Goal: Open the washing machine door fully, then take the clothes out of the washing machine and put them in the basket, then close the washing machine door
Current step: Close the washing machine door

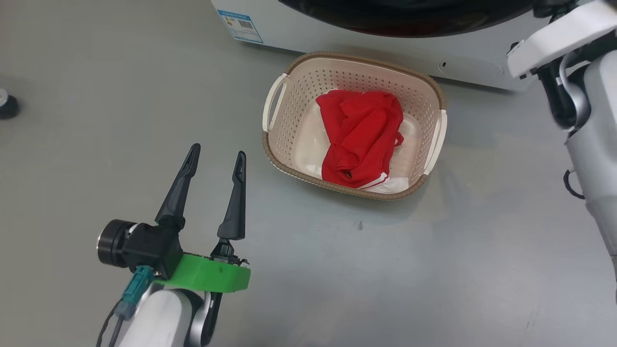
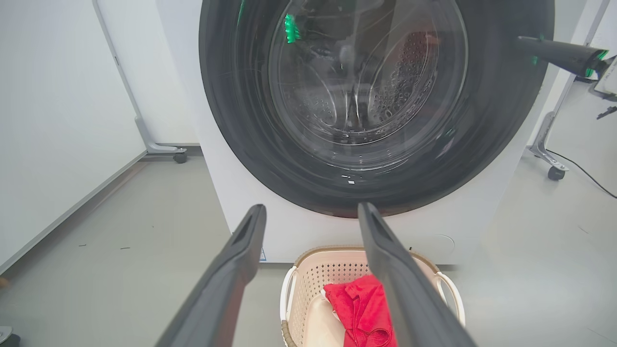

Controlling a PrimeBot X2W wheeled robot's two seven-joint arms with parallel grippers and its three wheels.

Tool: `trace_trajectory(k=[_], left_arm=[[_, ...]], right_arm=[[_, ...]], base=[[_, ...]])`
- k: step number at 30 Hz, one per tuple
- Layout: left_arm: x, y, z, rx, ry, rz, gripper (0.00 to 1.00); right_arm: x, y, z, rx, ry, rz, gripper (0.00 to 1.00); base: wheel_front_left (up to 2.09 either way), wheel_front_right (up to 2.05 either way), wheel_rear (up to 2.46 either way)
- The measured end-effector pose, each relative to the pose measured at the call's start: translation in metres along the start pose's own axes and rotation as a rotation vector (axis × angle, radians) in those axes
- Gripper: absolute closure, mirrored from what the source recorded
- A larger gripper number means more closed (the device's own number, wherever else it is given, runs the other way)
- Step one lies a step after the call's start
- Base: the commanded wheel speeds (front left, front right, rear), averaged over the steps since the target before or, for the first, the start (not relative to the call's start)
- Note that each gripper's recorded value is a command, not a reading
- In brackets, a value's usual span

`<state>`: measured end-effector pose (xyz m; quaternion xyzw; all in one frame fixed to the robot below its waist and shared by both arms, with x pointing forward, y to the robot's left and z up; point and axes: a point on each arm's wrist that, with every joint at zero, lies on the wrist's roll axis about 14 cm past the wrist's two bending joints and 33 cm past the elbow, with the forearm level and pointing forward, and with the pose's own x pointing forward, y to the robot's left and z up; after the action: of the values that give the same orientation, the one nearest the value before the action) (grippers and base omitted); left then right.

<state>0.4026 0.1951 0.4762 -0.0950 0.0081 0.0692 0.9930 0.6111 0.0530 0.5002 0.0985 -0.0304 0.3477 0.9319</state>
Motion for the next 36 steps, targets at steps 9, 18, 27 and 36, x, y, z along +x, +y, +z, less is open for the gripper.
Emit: trace_trajectory(k=[9,18,27,36], left_arm=[[0.002,-0.01,0.007,-0.004,-0.024,-0.032,0.0],[0.004,-0.026,0.011,-0.002,-0.041,-0.089,0.0],[-0.002,-0.039,0.008,-0.004,-0.031,-0.134,0.0],[-0.009,-0.053,0.004,-0.002,-0.017,-0.192,0.0]], right_arm=[[-0.041,0.016,-0.018,0.036,0.05,0.002,0.92],[-0.087,0.016,-0.03,0.058,0.105,-0.059,0.0],[-0.114,0.015,0.001,0.073,0.024,-0.136,0.0],[-0.172,0.006,0.007,0.068,0.023,-0.291,0.0]], base=[[0.0,0.0,0.0],[0.0,0.0,0.0],[0.0,0.0,0.0],[0.0,0.0,0.0]])
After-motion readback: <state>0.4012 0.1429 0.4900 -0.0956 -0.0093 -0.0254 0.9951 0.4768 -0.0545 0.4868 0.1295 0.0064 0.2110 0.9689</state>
